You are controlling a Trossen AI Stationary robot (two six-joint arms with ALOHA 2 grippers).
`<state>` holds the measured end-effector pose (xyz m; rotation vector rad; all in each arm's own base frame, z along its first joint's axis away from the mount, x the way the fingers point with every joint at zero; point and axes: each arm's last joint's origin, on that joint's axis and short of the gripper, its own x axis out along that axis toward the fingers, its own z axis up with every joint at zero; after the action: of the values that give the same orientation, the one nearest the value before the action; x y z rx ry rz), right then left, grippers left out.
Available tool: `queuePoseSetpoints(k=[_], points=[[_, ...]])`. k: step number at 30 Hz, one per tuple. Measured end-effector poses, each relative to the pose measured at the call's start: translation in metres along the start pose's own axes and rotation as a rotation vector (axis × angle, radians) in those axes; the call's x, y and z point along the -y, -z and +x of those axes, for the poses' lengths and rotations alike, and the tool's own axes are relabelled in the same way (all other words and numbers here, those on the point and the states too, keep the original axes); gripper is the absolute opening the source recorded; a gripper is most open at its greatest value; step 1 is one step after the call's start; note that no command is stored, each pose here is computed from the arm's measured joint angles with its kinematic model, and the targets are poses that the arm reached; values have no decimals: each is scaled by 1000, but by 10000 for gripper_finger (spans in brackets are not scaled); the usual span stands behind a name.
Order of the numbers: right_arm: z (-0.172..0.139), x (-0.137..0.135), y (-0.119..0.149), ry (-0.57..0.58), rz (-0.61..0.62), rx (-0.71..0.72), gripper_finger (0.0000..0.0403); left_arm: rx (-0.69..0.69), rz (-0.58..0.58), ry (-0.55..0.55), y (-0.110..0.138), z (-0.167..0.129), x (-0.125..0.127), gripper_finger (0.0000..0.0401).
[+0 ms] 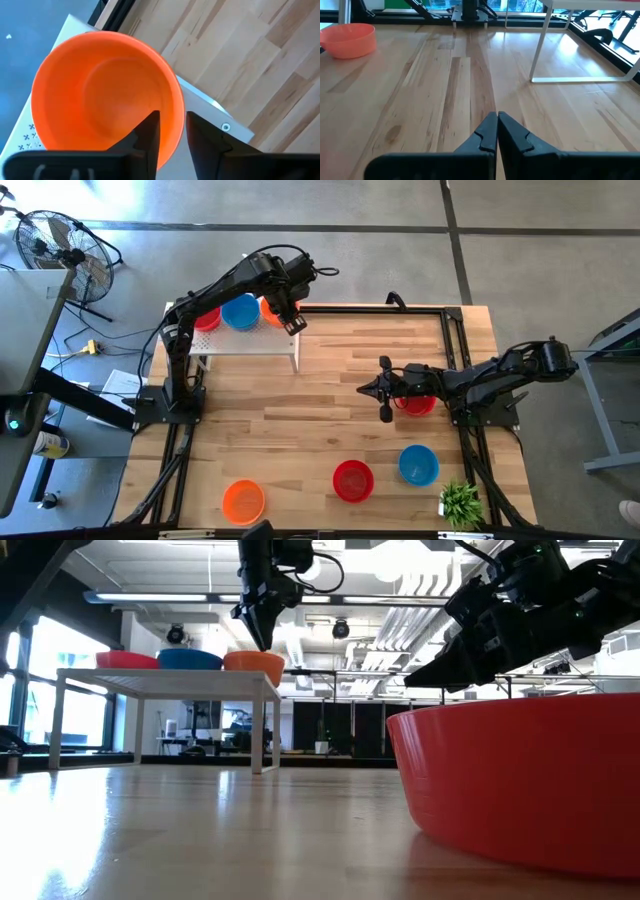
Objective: Pick & Place Mini bowls
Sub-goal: Stack the top orange bowl on the orange bowl on the shelf, then stack the top red bowl on the red bowl on the shelf
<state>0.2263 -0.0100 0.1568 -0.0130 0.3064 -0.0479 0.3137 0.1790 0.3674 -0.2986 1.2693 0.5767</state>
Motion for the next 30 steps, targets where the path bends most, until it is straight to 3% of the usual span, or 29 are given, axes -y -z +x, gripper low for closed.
queuePoseSetpoints(k=[9,17,21,30], points=[[0,0,-2,0,2,23,1,29,70,-3,3,-14,-1,100],[0,0,-2,0,3,18,1,237,127,-41,12,-51,13,15],[0,0,-2,0,10,18,1,373,144,-10,28,-64,24,9],[0,0,-1,13,18,15,1,669,195,101,80,-31,66,2]])
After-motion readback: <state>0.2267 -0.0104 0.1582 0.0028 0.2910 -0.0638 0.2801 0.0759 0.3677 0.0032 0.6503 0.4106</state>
